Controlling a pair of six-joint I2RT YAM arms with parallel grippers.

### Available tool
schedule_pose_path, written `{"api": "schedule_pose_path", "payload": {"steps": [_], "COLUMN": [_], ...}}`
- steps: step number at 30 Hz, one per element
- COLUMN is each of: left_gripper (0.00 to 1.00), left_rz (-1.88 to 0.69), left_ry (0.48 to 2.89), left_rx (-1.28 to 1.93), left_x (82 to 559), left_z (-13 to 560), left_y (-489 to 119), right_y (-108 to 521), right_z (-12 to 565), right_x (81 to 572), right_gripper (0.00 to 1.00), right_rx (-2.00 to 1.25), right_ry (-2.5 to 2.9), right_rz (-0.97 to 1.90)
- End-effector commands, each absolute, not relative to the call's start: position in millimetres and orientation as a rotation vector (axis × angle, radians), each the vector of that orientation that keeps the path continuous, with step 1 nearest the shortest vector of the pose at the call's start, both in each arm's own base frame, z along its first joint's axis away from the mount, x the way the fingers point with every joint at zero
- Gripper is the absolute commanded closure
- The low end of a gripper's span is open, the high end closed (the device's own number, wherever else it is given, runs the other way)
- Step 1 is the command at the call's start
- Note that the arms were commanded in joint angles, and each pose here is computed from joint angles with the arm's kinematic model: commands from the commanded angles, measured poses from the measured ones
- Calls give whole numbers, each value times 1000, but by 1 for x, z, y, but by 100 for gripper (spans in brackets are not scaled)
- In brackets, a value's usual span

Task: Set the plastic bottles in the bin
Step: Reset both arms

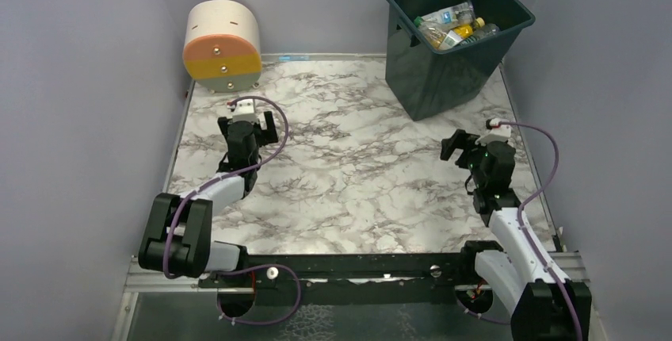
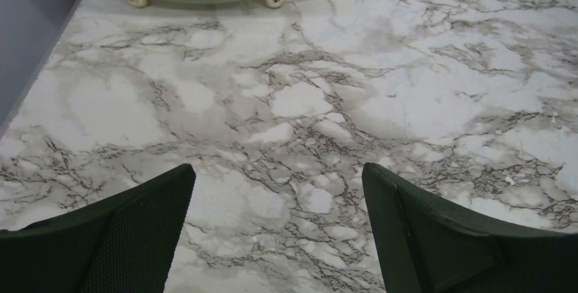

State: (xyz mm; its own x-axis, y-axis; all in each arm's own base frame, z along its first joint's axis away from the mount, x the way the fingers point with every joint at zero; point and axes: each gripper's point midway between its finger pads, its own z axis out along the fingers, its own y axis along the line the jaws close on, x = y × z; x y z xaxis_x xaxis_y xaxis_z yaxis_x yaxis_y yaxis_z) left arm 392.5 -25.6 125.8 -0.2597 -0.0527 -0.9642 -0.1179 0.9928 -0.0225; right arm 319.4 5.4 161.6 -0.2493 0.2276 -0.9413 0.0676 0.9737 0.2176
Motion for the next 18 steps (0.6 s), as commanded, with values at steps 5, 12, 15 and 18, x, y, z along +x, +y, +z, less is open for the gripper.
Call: {"api": "schedule_pose_path", "payload": {"steps": [5, 12, 15, 18], "left_gripper": [1, 1, 1, 1], "left_rz": [84, 105, 101, 119], "left_ry": [1786, 1808, 1809, 1826], "left_rx": [-135, -94, -84, -72], "left_x": [398, 400, 397, 390], "left_z": [112, 104, 103, 95], "left_y": [-21, -21, -22, -19], "right_y": [-15, -19, -20, -14], "right_z": [140, 115, 102, 102], "right_x": [335, 341, 352, 362], "right_gripper": [1, 1, 1, 1], "right_rx": [279, 273, 265, 242], "right_ry": [1683, 1665, 1673, 1671], "right_rz": [60, 35, 25, 41]}}
